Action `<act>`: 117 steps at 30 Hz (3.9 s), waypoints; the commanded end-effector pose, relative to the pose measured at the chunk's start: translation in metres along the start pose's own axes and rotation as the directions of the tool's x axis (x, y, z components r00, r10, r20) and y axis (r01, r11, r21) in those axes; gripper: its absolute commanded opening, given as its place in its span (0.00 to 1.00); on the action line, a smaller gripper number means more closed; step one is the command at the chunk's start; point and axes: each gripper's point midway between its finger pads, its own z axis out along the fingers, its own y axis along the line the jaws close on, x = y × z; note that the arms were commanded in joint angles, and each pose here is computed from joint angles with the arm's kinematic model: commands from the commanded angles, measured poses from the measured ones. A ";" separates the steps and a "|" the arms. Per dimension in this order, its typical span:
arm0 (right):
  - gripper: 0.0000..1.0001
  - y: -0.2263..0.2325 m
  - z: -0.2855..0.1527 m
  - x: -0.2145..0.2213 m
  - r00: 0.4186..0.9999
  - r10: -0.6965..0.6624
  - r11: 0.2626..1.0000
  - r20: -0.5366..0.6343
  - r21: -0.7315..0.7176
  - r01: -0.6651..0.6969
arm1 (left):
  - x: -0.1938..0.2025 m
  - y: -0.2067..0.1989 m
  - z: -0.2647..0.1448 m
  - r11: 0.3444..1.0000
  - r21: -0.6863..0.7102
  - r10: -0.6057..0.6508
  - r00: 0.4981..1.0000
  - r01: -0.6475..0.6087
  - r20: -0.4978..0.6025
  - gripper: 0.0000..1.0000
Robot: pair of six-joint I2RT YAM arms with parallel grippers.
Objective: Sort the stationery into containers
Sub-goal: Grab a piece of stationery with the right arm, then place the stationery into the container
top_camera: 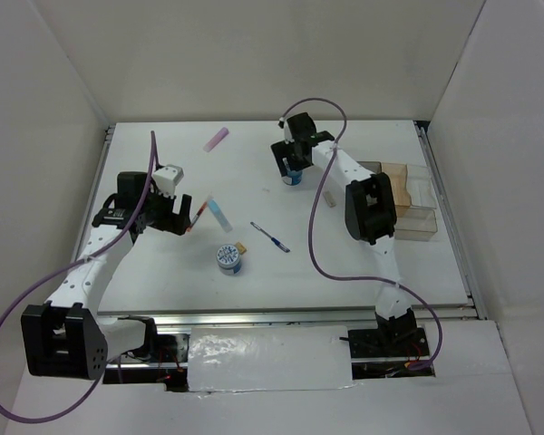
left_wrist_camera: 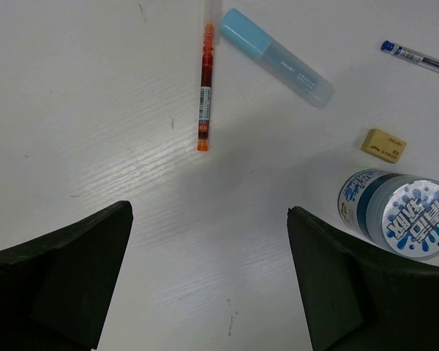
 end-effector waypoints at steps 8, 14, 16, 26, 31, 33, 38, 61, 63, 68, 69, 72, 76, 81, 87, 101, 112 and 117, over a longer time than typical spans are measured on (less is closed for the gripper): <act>0.54 -0.012 -0.026 -0.032 0.995 0.030 0.999 0.095 0.008 -0.031 | -0.001 0.003 0.003 1.000 0.009 -0.013 1.000 0.012 0.019 0.99; 0.34 -0.014 -0.098 -0.054 0.983 0.043 0.999 0.177 -0.005 -0.043 | -0.003 0.002 -0.001 1.000 0.014 -0.012 0.999 0.012 0.033 0.99; 0.26 -0.022 -0.135 -0.058 0.975 0.057 0.998 0.213 0.005 -0.059 | -0.005 0.001 -0.004 1.000 0.018 -0.010 0.999 0.009 0.042 0.99; 0.00 -0.146 -0.256 0.000 0.926 0.230 0.921 0.299 0.242 -0.306 | -0.028 -0.004 -0.020 0.998 0.041 0.037 0.993 -0.042 0.108 0.99; 0.00 -0.216 -0.272 0.051 0.900 0.347 0.832 0.263 0.356 -0.425 | -0.030 -0.005 -0.017 0.998 0.057 0.019 0.996 -0.024 0.090 0.99; 0.00 -0.235 -0.274 0.062 0.892 0.378 0.805 0.250 0.386 -0.450 | -0.034 -0.005 -0.019 0.998 0.064 0.015 0.995 -0.021 0.097 0.99; 0.00 -0.275 -0.277 0.084 0.845 0.463 0.709 0.269 0.459 -0.535 | -0.033 -0.010 -0.016 0.997 0.079 0.003 0.993 -0.012 0.122 0.99; 0.00 -0.355 -0.220 0.107 0.676 0.605 0.351 0.422 0.620 -0.702 | -0.032 -0.010 -0.003 0.994 0.105 -0.015 0.995 0.004 0.103 0.99; 0.00 -0.359 -0.213 0.105 0.682 0.601 0.362 0.417 0.619 -0.697 | -0.030 -0.010 -0.001 0.994 0.106 -0.016 0.995 0.005 0.098 0.99; 0.00 -0.362 -0.201 0.102 0.684 0.606 0.381 0.406 0.606 -0.698 | -0.026 -0.002 0.004 0.994 0.101 -0.036 0.996 0.027 0.086 0.99; 0.00 -0.363 -0.200 0.101 0.685 0.605 0.385 0.407 0.604 -0.698 | -0.026 -0.002 0.005 0.994 0.102 -0.037 0.996 0.028 0.086 0.99; 0.00 -0.367 -0.196 0.097 0.683 0.601 0.391 0.415 0.593 -0.704 | -0.026 -0.002 0.006 0.994 0.105 -0.036 0.996 0.027 0.085 0.99; 0.00 -0.370 -0.189 0.095 0.684 0.606 0.401 0.407 0.587 -0.704 | -0.024 0.000 0.009 0.994 0.106 -0.037 0.996 0.029 0.077 0.99; 0.00 -0.372 -0.179 0.092 0.689 0.607 0.416 0.397 0.580 -0.700 | -0.022 0.001 0.012 0.994 0.107 -0.044 0.997 0.037 0.067 0.99; 0.00 -0.373 -0.170 0.090 0.696 0.603 0.426 0.391 0.580 -0.694 | -0.019 0.002 0.016 0.993 0.111 -0.047 0.997 0.040 0.057 0.99; 0.00 -0.361 -0.170 0.080 0.699 0.599 0.444 0.392 0.564 -0.696 | -0.013 0.001 0.021 0.991 0.125 -0.057 0.998 0.052 0.038 0.99; 0.01 -0.348 -0.163 0.071 0.716 0.591 0.474 0.373 0.557 -0.682 | -0.011 0.001 0.019 0.991 0.125 -0.058 0.998 0.053 0.038 0.99; 0.30 -0.346 -0.158 0.074 0.714 0.604 0.484 0.355 0.548 -0.682 | -0.008 0.003 0.019 0.991 0.123 -0.056 0.998 0.051 0.034 0.99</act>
